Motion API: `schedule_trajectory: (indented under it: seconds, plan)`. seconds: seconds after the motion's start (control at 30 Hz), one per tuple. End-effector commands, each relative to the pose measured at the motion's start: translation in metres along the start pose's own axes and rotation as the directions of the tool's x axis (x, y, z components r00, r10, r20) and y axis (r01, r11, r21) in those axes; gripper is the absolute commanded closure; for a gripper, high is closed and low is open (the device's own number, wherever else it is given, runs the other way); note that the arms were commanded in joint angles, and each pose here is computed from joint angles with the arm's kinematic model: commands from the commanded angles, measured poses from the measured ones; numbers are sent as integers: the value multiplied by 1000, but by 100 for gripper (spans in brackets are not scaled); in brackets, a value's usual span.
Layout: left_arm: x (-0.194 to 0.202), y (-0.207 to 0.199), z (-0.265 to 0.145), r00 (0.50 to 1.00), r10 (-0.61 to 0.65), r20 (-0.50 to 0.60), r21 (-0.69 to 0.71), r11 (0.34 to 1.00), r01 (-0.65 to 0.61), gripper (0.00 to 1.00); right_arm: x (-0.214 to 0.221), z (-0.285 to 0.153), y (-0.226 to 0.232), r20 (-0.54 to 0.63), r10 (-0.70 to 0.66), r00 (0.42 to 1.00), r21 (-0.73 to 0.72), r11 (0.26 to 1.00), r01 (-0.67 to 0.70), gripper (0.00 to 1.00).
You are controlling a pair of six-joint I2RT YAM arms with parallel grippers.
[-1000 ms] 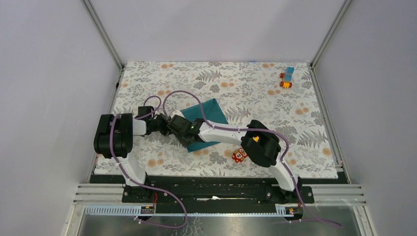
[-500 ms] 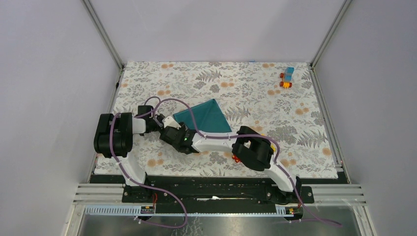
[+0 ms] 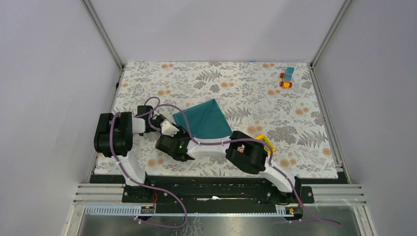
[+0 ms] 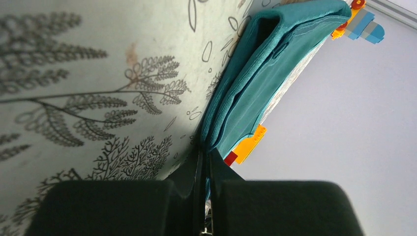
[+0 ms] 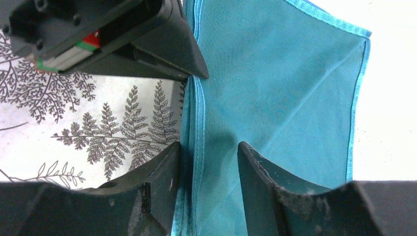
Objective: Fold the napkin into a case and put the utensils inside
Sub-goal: Pick up the upper triangle-folded napkin from the center of the board.
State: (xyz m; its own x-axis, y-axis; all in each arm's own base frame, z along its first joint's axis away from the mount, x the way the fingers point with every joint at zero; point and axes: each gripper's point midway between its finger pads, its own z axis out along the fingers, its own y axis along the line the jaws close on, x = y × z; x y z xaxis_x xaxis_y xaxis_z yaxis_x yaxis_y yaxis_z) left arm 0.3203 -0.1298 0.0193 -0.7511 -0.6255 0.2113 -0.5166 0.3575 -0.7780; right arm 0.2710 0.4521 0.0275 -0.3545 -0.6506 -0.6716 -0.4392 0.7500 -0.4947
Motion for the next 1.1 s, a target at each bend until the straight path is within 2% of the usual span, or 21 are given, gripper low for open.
schedule_trajectory:
  seconds: [0.0,0.23,0.3,0.43,0.53,0.6,0.7,0.83,0.97,1.07]
  plan:
    - [-9,-6,-2,1000,5,6,15,1000,-5,100,-5,-13,-8,24,-16,1000,63,998,15,49]
    - [-14,-1,-4,1000,-3,11,2,1000,3,100,-5,-27,-1,16,-17,1000,30,999,16,55]
    - [-16,-1,-5,1000,2,15,-2,1000,-2,100,-7,-30,2,15,-12,1000,14,1000,12,61]
    - [-17,-1,-7,1000,7,21,-3,1000,-7,100,-7,-34,3,1,-15,1000,5,1000,15,67]
    - [-17,-1,-6,1000,7,17,-2,1000,-7,100,-3,-35,3,-9,-11,1000,4,1000,11,77]
    - [-18,-1,-6,1000,7,18,-3,1000,-7,100,-1,-35,3,-15,-7,1000,1,1000,7,79]
    - [-19,0,-5,1000,6,18,-6,1000,-6,100,1,-37,1,-20,-3,1000,3,1000,3,79]
    - [-18,2,-5,1000,8,19,-10,1000,-8,100,-2,-41,0,-24,-4,1000,-10,1000,3,68]
    - [-18,4,-4,1000,10,17,-13,1000,-10,100,-4,-42,-2,-24,-4,1000,-4,1000,4,68]
    - [-18,5,-4,1000,8,17,-16,1000,-8,100,-6,-44,-2,-23,-12,1000,-3,1000,12,57]
